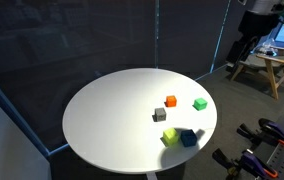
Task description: Pick up the gray block from the table and put it on the orange block
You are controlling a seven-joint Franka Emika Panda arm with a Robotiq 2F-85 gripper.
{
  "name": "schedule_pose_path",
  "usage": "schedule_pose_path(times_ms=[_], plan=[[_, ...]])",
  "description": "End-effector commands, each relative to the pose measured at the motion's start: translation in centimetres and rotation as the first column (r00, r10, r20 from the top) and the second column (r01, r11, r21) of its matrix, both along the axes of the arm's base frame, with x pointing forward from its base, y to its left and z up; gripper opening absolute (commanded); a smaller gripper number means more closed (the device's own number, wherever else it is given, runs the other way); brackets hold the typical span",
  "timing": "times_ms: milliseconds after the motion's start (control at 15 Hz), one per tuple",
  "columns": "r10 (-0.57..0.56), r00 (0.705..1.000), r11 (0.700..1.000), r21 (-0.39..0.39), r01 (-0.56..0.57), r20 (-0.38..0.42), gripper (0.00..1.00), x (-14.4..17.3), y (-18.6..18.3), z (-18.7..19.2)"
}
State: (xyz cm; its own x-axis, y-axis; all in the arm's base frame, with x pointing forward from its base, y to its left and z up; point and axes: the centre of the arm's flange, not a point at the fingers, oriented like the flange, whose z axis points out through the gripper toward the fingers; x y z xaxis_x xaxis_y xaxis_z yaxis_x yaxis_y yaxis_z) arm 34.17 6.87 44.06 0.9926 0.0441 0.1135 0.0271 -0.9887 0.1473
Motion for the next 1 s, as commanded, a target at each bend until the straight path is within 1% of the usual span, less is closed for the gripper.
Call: schedule_pose_path(times_ms=[0,200,400,733,933], plan=[[0.000,1.000,1.000,0.000,0.000,0.000,1.00,0.0,0.0,0.0],[0.005,1.000,1.000,0.008,-0.005,-0.001,1.00,0.2,0.3,0.0],[0.023,1.000,0.999,0.037,-0.024,0.006,1.00,0.7,1.0,-0.1],[0.047,0.998,0.992,0.115,-0.052,0.047,1.00,2.1,3.1,-0.8],[0.025,0.998,0.988,0.148,-0.033,0.060,1.00,3.2,4.6,-1.9]])
